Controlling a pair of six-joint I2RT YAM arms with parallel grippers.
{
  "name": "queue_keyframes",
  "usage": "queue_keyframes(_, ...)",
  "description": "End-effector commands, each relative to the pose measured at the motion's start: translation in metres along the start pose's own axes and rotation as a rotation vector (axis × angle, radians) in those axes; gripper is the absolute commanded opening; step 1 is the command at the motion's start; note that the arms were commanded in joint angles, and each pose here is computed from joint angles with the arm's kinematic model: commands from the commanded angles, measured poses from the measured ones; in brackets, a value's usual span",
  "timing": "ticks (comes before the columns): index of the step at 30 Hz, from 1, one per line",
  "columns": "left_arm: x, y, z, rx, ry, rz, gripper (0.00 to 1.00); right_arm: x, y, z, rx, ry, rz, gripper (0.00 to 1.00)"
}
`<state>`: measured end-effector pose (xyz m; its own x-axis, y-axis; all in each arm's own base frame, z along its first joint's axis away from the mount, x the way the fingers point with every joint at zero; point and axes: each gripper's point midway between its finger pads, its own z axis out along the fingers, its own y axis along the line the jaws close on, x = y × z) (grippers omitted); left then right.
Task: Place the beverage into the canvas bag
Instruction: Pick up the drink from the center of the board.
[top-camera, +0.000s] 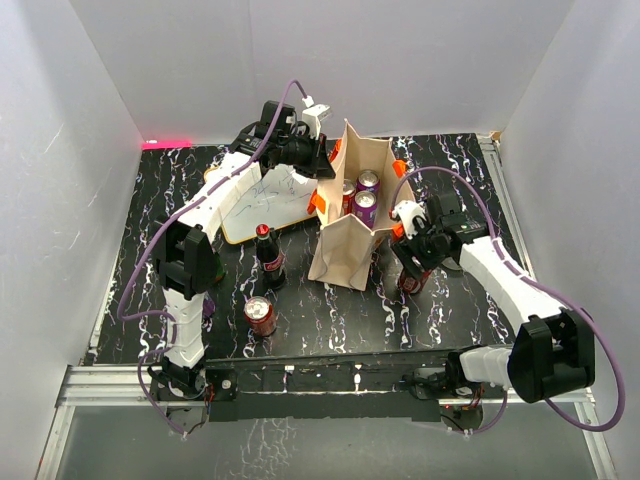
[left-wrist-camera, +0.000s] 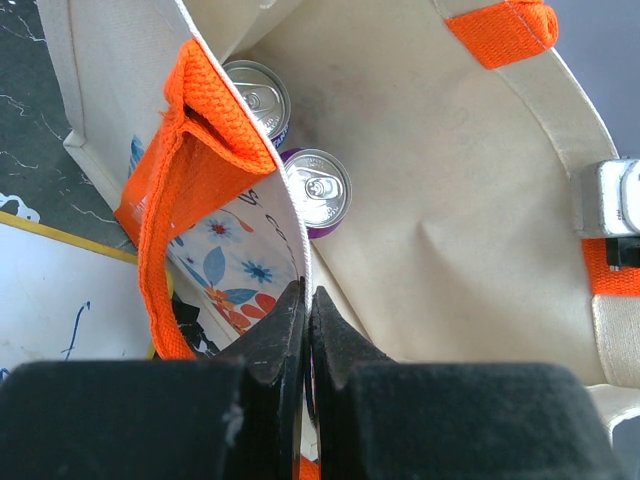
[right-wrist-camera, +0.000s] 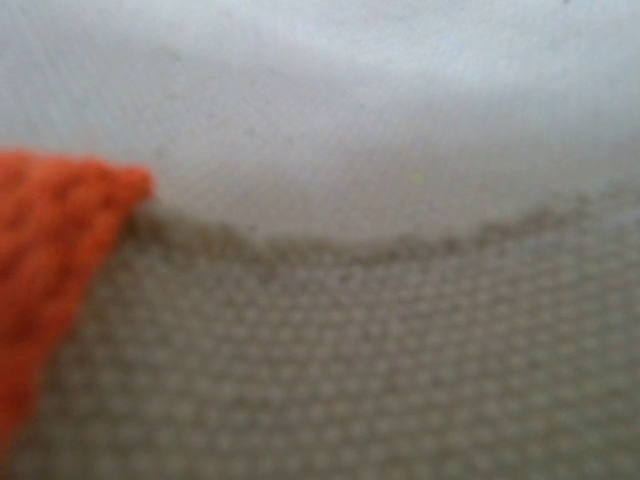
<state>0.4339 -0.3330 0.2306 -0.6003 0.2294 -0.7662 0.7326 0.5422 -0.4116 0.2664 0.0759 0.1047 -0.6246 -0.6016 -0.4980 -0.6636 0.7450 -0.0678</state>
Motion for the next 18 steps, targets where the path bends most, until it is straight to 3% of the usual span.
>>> queue_keyframes(1,-0.027,-0.020,-0.015,0.021,-0.073,0.071,0.00,-0.009,0.002,-0.017,-0.001,-0.050,-0.017,0.45)
queue_keyframes(7,-0.026,-0.024,-0.013,0.028,-0.070,0.080,0.00,-0.030,0.002,-0.048,0.018,-0.127,0.002,0.09)
queue_keyframes(18,-0.028,-0.025,-0.013,0.027,-0.076,0.077,0.00,-0.098,-0.013,-0.160,0.150,-0.339,0.003,0.08)
